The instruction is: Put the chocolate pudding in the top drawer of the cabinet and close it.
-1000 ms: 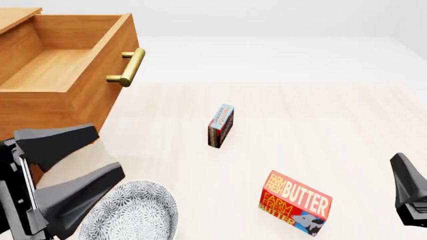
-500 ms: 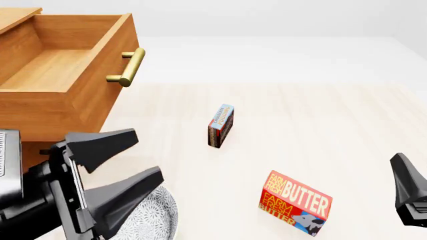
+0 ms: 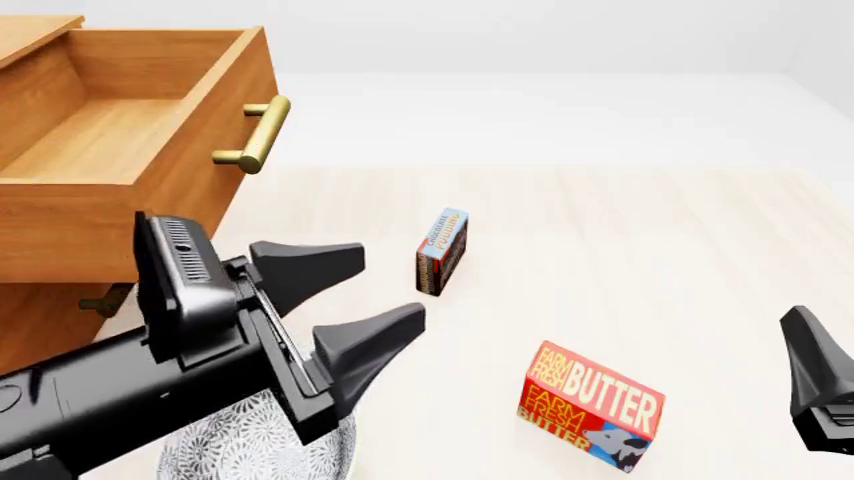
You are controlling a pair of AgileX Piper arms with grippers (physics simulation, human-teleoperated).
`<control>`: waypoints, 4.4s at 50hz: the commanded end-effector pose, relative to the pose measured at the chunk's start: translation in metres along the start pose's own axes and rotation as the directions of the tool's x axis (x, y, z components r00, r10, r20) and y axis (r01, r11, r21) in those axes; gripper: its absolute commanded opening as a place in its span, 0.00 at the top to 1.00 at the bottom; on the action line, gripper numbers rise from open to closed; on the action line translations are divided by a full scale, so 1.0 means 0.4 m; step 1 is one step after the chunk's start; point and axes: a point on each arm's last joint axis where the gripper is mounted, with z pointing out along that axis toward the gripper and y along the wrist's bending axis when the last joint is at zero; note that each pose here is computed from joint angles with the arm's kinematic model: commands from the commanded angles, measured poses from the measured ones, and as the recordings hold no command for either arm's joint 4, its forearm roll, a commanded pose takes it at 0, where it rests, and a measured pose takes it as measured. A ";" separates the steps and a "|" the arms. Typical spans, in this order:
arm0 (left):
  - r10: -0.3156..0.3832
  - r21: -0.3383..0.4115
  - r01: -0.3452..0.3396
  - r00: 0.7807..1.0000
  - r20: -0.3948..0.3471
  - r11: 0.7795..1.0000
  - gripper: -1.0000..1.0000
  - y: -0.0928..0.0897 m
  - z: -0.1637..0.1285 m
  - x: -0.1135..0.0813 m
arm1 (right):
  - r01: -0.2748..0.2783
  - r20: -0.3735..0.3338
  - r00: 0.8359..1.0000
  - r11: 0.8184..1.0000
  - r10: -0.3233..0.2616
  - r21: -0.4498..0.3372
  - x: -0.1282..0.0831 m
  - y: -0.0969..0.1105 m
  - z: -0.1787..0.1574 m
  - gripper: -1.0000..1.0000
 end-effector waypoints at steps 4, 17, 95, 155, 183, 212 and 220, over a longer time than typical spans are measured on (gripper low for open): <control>-0.012 -0.016 0.011 0.998 -0.067 1.000 0.00 0.005 0.091 0.004 | 0.000 0.000 1.000 1.000 0.000 0.000 0.000 0.000 0.000 0.00; -0.029 -0.089 0.019 0.993 -0.111 0.996 0.00 0.049 0.149 -0.005 | 0.000 0.000 1.000 1.000 0.000 0.000 0.000 0.000 0.000 0.00; -0.128 -0.247 0.073 0.968 -0.217 0.966 0.00 0.181 0.309 0.096 | 0.000 0.000 1.000 1.000 0.000 0.000 0.000 0.000 0.000 0.00; -0.206 -0.359 0.108 0.947 -0.245 0.927 0.00 0.296 0.378 0.187 | 0.006 -0.002 1.000 1.000 -0.006 -0.002 0.022 0.000 0.007 0.00; -0.213 -0.380 0.103 0.941 -0.262 0.919 0.00 0.331 0.408 0.224 | 0.006 -0.002 1.000 1.000 -0.006 -0.002 0.023 0.000 0.007 0.00; -0.249 -0.394 0.132 0.932 -0.263 0.910 0.00 0.349 0.449 0.249 | 0.006 -0.002 1.000 1.000 -0.006 -0.003 0.001 0.000 0.000 0.00; -0.260 -0.402 0.140 0.929 -0.262 0.905 0.00 0.359 0.460 0.260 | 0.006 -0.002 1.000 1.000 -0.006 -0.003 0.001 0.000 0.000 0.00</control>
